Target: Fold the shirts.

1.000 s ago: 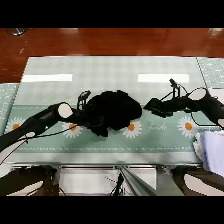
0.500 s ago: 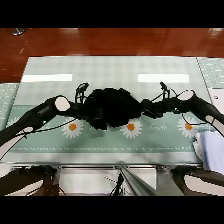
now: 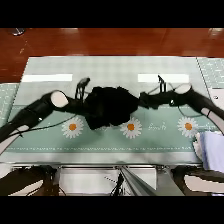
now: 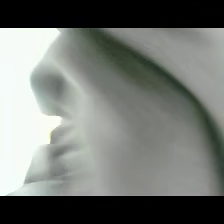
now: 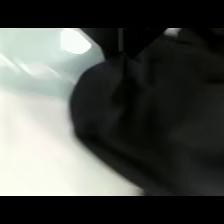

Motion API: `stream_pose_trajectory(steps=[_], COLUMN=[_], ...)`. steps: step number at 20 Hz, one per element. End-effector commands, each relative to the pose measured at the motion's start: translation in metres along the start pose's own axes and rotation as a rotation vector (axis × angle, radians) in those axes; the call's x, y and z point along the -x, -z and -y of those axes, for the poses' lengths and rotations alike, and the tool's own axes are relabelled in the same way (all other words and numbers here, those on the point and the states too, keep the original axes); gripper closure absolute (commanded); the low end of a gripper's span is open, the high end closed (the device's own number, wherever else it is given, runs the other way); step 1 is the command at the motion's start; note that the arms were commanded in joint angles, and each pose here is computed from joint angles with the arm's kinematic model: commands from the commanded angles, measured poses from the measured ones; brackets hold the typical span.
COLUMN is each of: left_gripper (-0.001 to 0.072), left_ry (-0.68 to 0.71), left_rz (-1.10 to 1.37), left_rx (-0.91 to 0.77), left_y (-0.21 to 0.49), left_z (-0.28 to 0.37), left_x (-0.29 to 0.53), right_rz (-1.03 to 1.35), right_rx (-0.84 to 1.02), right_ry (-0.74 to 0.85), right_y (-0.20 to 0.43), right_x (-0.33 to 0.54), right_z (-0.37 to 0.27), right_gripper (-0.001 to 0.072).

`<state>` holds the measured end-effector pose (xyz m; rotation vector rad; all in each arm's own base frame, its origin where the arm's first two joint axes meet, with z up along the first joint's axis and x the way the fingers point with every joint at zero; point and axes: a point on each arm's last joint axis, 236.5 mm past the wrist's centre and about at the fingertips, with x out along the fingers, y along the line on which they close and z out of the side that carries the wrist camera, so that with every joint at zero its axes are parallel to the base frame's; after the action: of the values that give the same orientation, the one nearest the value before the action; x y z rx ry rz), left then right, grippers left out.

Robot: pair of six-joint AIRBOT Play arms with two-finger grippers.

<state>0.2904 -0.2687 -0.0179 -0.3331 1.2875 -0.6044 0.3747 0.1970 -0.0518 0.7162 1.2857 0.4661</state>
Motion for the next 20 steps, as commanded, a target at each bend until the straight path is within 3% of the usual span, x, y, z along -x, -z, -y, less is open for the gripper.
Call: stream_pose_trajectory(steps=[1,5,9,12,15,18,20], left_gripper=[0.0685,0.0685,0.0685,0.0685,0.0685,0.0685,0.0685], left_ry=[0.072,0.152,0.15,0.075,-0.102,-0.252,-0.261], left_rz=[0.235,0.715,0.996,1.095,1.146,1.073,0.959], left_rx=[-0.12,-0.271,-0.397,-0.471,-0.493,-0.487,-0.45], left_y=[-0.075,-0.181,-0.188,-0.154,-0.112,-0.062,-0.033], left_z=[0.051,0.131,0.178,0.189,0.174,0.155,0.142], left_x=[0.076,0.265,0.413,0.484,0.521,0.521,0.496], right_rz=[0.13,0.487,0.788,0.953,1.081,1.1,1.023], right_rx=[0.23,0.543,0.795,0.878,0.912,0.913,0.875], right_ry=[0.02,0.055,0.054,0.137,0.206,0.264,0.285], right_y=[-0.064,-0.131,-0.088,-0.028,0.036,0.09,0.115], right_x=[0.065,0.225,0.373,0.448,0.503,0.523,0.511], right_z=[-0.074,-0.214,-0.313,-0.321,-0.312,-0.289,-0.266], right_gripper=[0.0692,0.0692,0.0693,0.0692,0.0692,0.0692,0.0692])
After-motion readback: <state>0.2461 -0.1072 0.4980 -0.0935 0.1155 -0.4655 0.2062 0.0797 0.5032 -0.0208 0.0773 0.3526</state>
